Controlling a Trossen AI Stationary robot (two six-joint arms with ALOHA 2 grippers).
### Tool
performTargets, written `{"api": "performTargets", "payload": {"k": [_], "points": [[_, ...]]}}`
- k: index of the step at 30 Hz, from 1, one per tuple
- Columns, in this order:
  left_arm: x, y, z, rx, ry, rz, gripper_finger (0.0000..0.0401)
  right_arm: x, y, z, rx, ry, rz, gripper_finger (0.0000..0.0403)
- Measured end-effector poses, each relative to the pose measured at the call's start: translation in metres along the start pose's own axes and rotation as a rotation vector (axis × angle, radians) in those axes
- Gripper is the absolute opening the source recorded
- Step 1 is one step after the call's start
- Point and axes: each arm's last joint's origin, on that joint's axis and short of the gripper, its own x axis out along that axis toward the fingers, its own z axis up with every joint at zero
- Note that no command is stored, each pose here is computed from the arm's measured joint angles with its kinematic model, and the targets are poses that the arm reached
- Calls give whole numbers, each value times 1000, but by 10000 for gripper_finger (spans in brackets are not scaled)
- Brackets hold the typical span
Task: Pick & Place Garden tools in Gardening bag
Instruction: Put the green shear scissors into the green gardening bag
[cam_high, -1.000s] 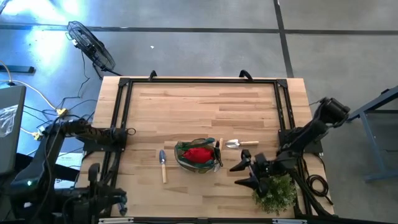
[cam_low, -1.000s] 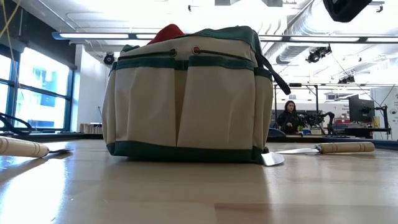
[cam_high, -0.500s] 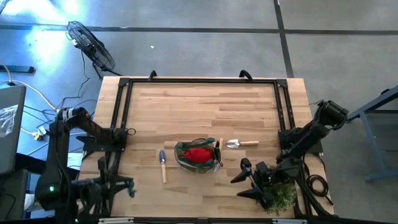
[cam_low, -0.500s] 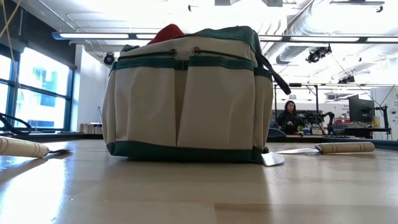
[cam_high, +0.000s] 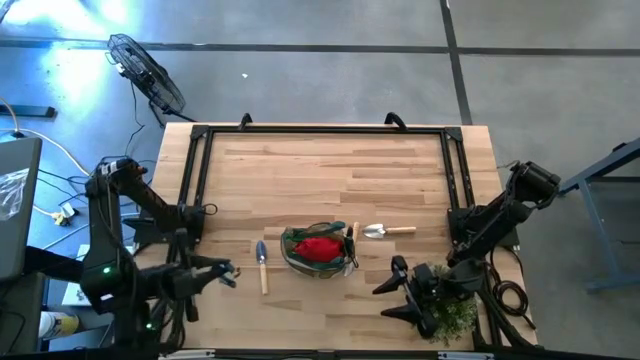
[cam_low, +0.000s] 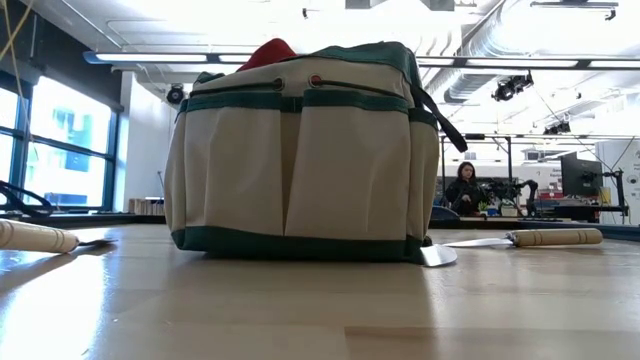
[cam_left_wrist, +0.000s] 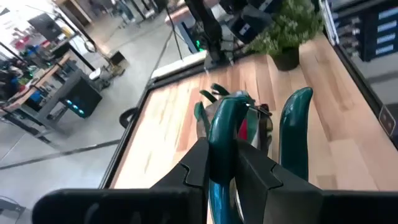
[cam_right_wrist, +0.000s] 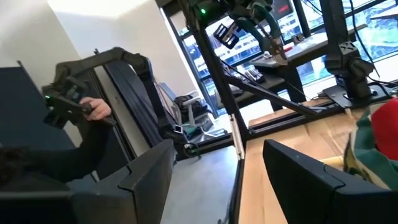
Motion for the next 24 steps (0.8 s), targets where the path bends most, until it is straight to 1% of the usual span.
{"api": "performTargets", "payload": {"k": [3,7,12,16,18,21,24], "points": [[7,2,5,25,33,-24,41,0,0,0,-2,1,-2,240],[13,13,14,29,31,-38,41,0,0,0,0,2,-1,240],[7,28,25,13,-30,-74,41,-2,3,-2,4,9,13,240],[12,34,33,20,-50,-79,41,-3,5,-2,5,12,18,240],[17,37,34,26,-54,-93,41,-3,5,-2,5,12,18,240],[33,39,33,32,-52,-133,41,-3,5,-2,6,12,18,240],[51,43,25,60,-60,-219,41,-3,5,-2,25,12,18,240]]}}
